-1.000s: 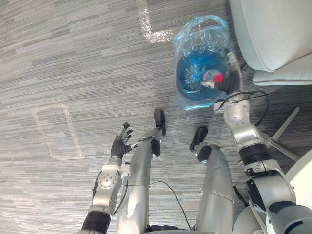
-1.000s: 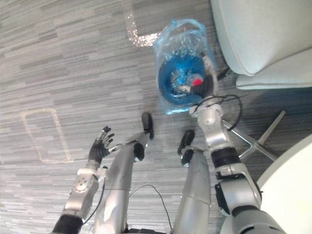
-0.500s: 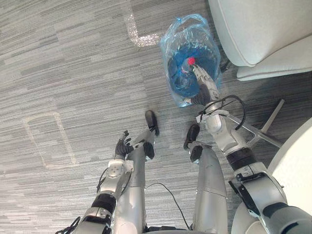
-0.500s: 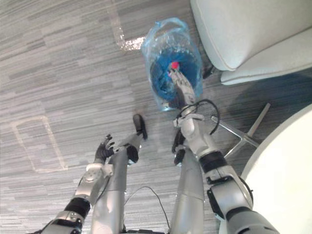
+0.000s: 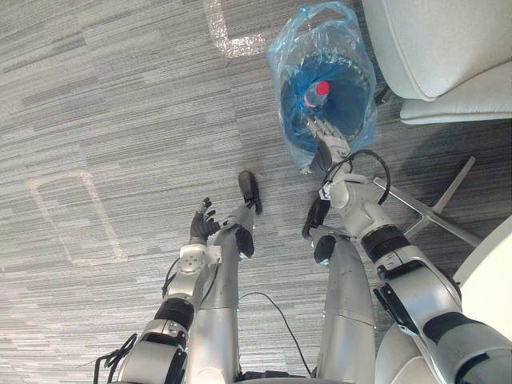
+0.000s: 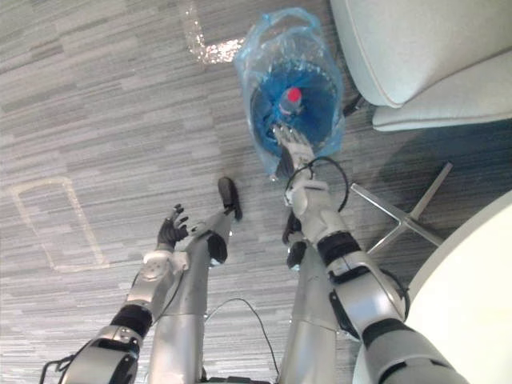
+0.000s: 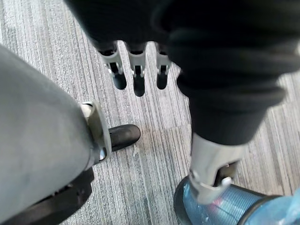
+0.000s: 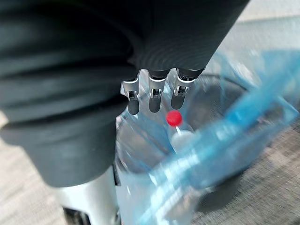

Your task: Gather rubbish on tea table into small bin, then transfer packed bag to large trash can.

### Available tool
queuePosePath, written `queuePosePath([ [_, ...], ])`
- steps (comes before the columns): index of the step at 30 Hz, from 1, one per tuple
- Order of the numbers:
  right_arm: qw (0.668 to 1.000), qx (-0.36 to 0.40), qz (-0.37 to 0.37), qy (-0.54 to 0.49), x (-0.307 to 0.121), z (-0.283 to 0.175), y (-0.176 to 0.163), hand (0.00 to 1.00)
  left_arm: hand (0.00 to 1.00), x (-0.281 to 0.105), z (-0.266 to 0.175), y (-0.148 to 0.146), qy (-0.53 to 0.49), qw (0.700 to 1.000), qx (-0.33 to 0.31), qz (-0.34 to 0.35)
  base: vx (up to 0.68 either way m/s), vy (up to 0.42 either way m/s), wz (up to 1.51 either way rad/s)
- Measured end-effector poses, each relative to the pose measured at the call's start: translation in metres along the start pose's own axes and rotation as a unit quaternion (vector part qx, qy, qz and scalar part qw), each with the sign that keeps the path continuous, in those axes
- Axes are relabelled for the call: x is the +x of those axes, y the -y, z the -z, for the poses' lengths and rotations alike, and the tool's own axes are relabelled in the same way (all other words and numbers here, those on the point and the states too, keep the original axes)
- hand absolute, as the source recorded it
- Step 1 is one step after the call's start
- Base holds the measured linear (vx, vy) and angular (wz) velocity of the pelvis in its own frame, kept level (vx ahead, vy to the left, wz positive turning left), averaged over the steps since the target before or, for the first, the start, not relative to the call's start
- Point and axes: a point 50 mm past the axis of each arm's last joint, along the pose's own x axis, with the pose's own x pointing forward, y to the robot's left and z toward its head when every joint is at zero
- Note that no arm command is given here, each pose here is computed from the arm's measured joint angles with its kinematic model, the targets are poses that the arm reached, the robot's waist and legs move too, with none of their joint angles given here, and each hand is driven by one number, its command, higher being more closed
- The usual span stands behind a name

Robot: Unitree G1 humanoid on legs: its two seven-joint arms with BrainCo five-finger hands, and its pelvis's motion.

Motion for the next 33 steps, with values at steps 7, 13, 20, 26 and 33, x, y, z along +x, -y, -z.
queuePosePath([
  [7,0.999,0.018,-0.015,-0.039,-0.004,0.009,-0.013,0.0,0.0,0.003,-0.002,0.011,-0.004,1.0,-0.023,-0.011,-0.07,-0.002,0.02],
  [13,0.997,0.039,-0.02,-0.056,-0.005,0.004,-0.023,0.0,0.0,0.01,-0.012,0.021,0.004,1.0,-0.022,-0.022,-0.06,-0.004,0.0],
  [20,0.996,0.059,0.006,-0.07,-0.001,0.002,-0.016,1.0,0.0,0.01,-0.022,0.046,0.019,0.998,-0.059,0.002,-0.07,-0.009,0.04],
  [26,0.994,0.069,0.023,-0.086,0.004,0.004,-0.008,1.0,0.0,0.009,-0.023,0.047,0.02,0.998,-0.063,-0.001,-0.08,-0.02,0.05],
  [33,0.99,0.11,0.046,-0.081,0.005,0.001,-0.001,1.0,0.0,0.001,-0.018,0.036,0.028,0.997,-0.069,-0.01,-0.09,-0.019,0.04],
])
